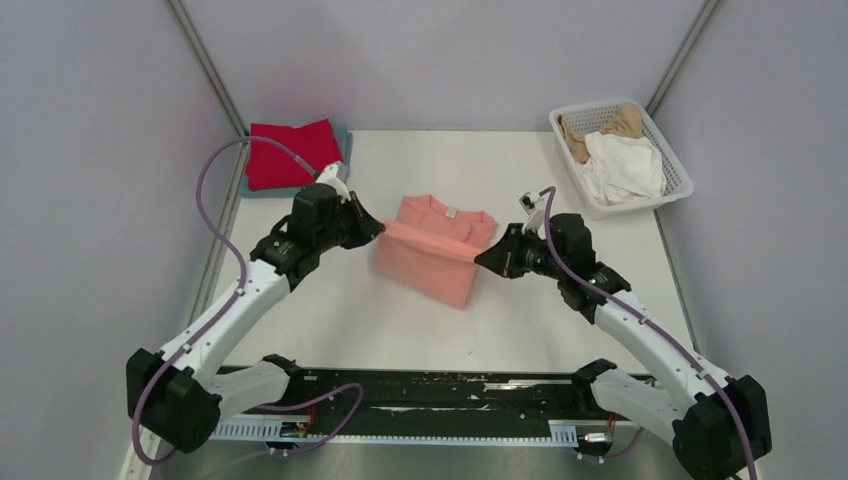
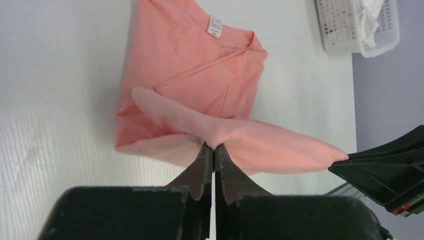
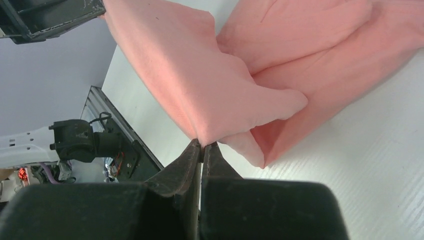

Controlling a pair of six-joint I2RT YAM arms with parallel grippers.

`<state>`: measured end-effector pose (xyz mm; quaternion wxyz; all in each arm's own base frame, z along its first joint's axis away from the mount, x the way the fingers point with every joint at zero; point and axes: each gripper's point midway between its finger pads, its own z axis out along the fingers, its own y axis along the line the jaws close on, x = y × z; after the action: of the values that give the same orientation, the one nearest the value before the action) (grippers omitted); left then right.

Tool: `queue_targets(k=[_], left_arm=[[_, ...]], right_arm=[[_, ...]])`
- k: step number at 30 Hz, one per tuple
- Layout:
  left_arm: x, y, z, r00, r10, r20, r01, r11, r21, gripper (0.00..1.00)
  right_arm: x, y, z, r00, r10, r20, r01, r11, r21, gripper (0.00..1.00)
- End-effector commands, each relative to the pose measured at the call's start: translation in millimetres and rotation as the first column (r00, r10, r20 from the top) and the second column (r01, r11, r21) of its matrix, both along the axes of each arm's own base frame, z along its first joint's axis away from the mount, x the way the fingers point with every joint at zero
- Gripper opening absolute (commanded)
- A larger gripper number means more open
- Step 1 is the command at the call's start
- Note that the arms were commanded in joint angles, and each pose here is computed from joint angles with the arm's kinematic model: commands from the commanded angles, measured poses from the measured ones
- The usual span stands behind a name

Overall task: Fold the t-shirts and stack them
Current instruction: Fold the long partially folded tshirt into a neat square

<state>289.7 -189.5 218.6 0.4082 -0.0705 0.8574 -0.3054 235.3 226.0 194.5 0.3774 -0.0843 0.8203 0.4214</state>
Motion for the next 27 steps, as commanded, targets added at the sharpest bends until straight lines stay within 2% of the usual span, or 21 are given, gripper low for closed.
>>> queue_targets(k=[1,10,19,22,27], left_arm=[[41.2,2.9,19.1,0.996,0.046,0.081,-0.048,0.999,0.023,0.0],[92.4,-6.5,-15.4,0.998,0.059,0.011,-0.06,0.993,0.097,0.0],[137.1,-17.6,-47.7,0.996,0.05,-0.068,-0.039,0.986,0.159,0.0],[148.3,-15.3,-65.2,0.993,0.063,-0.1,-0.04,0.976,0.215,0.0],[167.3,-18.1,-82.0,0.992,0.061,-0.113,-0.033,0.971,0.236,0.0]], right_arm=[[20.0,-1.0,17.7,1.0,-0.018,0.003,0.018,0.998,0.059,0.0],[65.5,-19.9,-4.7,0.987,-0.146,-0.066,0.149,0.988,0.045,0.0],[109.5,-30.2,-37.9,0.967,-0.209,-0.143,0.209,0.978,-0.011,0.0],[123.9,-33.2,-46.8,0.959,-0.237,-0.153,0.234,0.972,-0.036,0.0],[152.4,-37.0,-55.9,0.951,-0.28,-0.133,0.274,0.96,-0.06,0.0]])
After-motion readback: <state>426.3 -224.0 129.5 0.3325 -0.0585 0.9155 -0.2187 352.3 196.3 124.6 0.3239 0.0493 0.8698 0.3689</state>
